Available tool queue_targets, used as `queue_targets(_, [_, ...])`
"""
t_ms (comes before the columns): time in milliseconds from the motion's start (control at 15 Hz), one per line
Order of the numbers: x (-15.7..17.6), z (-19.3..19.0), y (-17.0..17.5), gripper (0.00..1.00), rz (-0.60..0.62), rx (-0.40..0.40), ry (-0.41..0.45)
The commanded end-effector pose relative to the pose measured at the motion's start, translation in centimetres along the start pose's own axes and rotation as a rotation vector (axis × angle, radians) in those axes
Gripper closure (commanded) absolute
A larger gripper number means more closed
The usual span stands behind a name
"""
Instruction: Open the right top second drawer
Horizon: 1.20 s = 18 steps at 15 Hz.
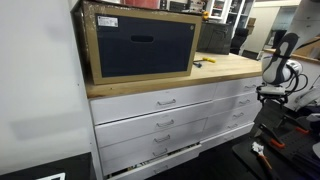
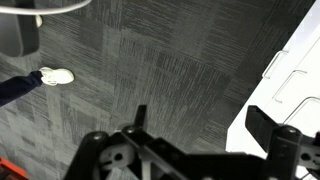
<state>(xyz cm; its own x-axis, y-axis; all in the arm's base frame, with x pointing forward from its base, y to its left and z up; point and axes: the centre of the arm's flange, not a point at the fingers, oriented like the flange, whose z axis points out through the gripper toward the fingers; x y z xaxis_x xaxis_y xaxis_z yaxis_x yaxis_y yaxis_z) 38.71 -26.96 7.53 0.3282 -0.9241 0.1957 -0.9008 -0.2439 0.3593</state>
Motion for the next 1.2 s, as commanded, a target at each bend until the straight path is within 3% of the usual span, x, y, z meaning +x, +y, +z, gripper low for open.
queue_targets(0, [2.7, 1.6, -3.6, 0.00, 0.001, 0.035, 0.030])
queue_targets(267, [5.7, 3.6, -6.2, 0.00, -0.017, 0.046, 0.084])
queue_targets(667, [8.0, 4.6, -8.2, 0.00, -0.083, 0.159, 0.226])
queue_targets(733, [8.1, 5.0, -8.2, 0.00, -0.099, 0.165, 0.226])
queue_targets(867, [7.4, 5.3, -7.3, 0.00, -0.221, 0.136, 0.129])
queue_targets(933, [7.1, 5.2, -7.8, 0.00, -0.145, 0.136, 0.185])
queue_targets(1133, [6.8, 6.2, -7.6, 0.00, -0.207, 0.143, 0.153])
